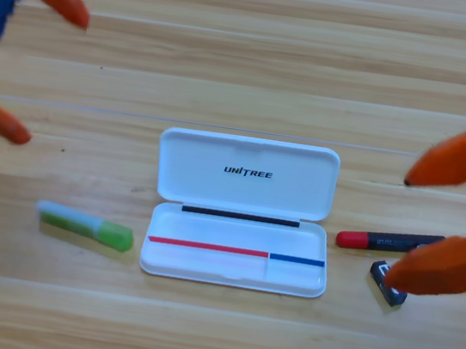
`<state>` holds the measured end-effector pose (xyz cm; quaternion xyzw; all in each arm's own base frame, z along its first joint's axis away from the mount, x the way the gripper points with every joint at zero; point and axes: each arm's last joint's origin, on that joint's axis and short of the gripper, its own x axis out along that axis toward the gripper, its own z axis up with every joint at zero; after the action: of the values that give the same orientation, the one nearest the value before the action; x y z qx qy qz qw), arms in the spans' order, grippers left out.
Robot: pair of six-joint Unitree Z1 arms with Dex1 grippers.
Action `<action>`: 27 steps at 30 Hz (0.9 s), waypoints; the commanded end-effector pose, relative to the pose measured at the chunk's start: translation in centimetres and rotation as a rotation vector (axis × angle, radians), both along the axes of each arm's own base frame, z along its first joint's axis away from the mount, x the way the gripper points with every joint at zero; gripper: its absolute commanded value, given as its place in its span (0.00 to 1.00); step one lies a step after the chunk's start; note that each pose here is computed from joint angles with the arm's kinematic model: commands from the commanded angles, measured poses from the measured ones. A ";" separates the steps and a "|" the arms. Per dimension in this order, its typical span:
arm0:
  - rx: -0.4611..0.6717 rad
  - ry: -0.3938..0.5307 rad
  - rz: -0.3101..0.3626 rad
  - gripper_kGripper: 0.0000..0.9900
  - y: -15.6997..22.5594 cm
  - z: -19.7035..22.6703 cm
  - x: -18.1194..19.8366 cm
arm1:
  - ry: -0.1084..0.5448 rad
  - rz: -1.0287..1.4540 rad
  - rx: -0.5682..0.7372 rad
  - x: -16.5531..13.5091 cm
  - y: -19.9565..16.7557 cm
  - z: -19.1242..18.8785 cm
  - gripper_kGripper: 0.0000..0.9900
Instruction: Clean up eraser and pencils
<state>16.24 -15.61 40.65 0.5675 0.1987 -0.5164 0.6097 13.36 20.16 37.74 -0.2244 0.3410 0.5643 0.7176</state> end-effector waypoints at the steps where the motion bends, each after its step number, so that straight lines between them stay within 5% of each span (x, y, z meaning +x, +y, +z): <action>1: 0.216 0.146 0.008 1.00 -1.2 -5.2 5.4 | 0.182 -0.216 -0.288 6.5 1.6 -7.1 0.98; 5: 0.304 0.214 0.014 0.99 -1.4 -8.0 7.2 | 0.197 -0.282 -0.429 8.1 2.4 -10.6 0.98; 12: 0.387 0.337 0.116 0.97 -2.7 -12.4 10.3 | 0.176 -0.412 -0.575 9.7 2.9 -13.7 0.97; 27: 0.397 0.477 0.260 0.97 -3.6 -19.2 14.8 | 0.230 -0.436 -0.654 12.6 4.7 -18.3 0.90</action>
<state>29.68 -19.46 23.65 0.5319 0.4767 -0.5079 0.4815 24.07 24.34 22.26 -0.3010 0.5946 0.3018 0.6818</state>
